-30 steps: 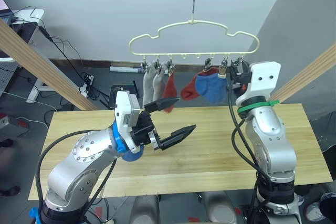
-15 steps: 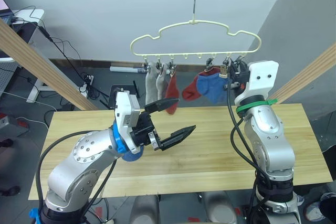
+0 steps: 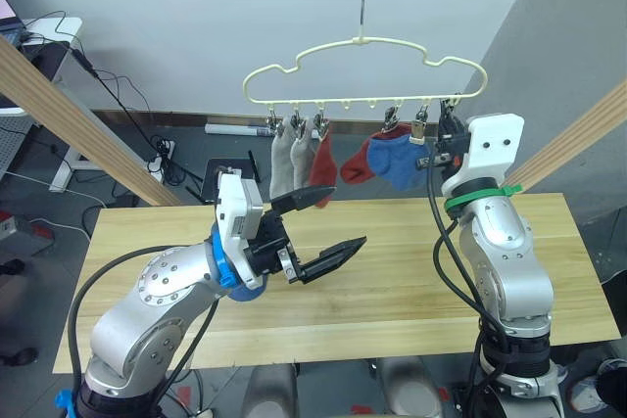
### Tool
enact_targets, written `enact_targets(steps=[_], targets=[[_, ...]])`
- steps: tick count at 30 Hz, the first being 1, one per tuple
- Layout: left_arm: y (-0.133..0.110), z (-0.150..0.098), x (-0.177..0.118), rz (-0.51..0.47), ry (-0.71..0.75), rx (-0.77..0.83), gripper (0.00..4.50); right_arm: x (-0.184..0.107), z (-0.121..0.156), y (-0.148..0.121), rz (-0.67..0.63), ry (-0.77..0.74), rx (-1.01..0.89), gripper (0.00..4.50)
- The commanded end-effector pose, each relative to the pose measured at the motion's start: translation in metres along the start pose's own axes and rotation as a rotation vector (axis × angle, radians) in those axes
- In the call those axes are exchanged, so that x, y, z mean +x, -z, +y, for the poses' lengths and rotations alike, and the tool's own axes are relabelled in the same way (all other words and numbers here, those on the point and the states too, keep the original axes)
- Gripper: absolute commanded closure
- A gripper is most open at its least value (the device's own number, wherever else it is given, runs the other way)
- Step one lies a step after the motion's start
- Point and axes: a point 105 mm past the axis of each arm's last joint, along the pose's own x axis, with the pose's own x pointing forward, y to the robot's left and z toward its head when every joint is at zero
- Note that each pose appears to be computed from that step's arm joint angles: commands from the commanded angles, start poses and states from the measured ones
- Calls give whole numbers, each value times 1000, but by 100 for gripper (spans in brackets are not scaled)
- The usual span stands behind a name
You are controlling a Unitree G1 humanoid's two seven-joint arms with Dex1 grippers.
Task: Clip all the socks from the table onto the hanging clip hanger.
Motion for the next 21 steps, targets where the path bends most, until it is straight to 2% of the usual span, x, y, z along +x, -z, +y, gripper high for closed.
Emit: enact_targets(steps=[1, 6, 21], targets=[[-10, -11, 2, -38, 34, 41, 0, -5, -2, -13, -53, 7, 6, 376], [-9, -11, 1, -36, 35, 40, 0, -7, 0, -8, -31, 3, -2, 215], [-10, -11, 1, -36, 29, 43, 0, -2, 5, -15, -57, -1, 10, 215]])
